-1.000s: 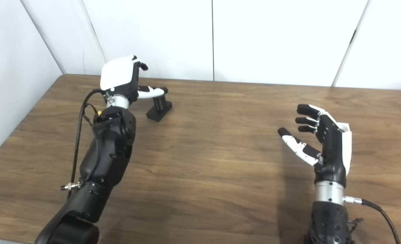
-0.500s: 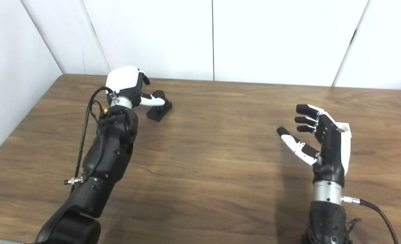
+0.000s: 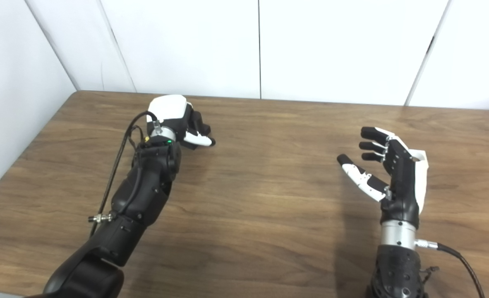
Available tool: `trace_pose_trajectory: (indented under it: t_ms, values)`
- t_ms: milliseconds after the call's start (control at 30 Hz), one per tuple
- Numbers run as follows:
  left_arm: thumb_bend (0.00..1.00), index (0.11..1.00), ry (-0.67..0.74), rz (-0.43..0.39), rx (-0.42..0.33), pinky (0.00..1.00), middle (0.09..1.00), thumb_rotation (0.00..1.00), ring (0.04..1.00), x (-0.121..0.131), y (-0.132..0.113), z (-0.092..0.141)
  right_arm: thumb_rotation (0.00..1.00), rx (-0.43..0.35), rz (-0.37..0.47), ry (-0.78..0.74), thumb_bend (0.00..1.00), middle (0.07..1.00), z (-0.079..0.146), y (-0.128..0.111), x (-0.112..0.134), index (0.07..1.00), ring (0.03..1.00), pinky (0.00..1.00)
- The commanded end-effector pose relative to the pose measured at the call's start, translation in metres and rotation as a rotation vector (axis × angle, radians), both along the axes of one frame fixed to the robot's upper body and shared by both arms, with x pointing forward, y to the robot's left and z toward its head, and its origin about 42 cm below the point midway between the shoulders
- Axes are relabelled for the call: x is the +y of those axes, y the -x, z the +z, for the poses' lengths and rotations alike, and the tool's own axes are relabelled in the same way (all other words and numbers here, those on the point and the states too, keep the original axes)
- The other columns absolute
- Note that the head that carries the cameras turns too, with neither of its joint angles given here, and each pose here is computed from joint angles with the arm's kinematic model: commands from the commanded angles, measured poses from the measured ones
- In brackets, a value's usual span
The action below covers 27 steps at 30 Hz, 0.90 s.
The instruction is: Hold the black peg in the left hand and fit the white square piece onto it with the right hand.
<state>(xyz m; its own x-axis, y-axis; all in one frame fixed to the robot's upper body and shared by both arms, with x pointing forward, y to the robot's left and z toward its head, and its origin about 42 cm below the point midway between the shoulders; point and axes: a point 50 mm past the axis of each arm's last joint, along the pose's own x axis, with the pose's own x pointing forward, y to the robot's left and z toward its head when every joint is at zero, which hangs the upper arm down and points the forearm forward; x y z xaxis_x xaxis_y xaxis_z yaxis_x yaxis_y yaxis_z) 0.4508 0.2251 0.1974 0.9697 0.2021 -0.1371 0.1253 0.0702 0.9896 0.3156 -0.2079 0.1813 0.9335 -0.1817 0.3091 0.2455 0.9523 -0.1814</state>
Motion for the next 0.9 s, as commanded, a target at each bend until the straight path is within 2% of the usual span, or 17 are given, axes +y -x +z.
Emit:
trace_pose_trajectory:
  t_ms: [0,167,400,667,867]
  values:
    - [0.95,0.706,-0.029,0.0,-0.064,0.88,0.922,0.54,0.893,0.003,-0.009,0.017,0.03,-0.092,0.01,-0.003,0.64,0.696,0.022,-0.004,0.005,0.661,0.653,0.58]
    - [0.93,0.695,-0.057,0.003,-0.024,0.84,0.92,0.55,0.894,0.004,-0.009,0.006,0.01,-0.093,0.001,0.004,0.64,0.691,0.022,-0.003,0.005,0.656,0.657,0.57]
    - [0.92,0.731,-0.083,0.018,-0.014,0.83,0.921,0.53,0.897,0.008,-0.008,-0.005,0.0,-0.09,-0.003,-0.003,0.65,0.693,0.022,0.0,0.002,0.656,0.662,0.58]
    - [0.9,0.731,-0.065,0.011,-0.023,0.82,0.916,0.51,0.892,0.011,-0.007,-0.007,0.0,-0.088,0.001,-0.003,0.64,0.693,0.022,0.0,0.001,0.656,0.655,0.56]
    - [0.86,0.65,-0.052,0.002,-0.041,0.8,0.889,0.35,0.865,0.014,-0.004,-0.006,0.0,-0.084,-0.002,0.006,0.64,0.692,0.023,0.001,0.002,0.655,0.665,0.58]
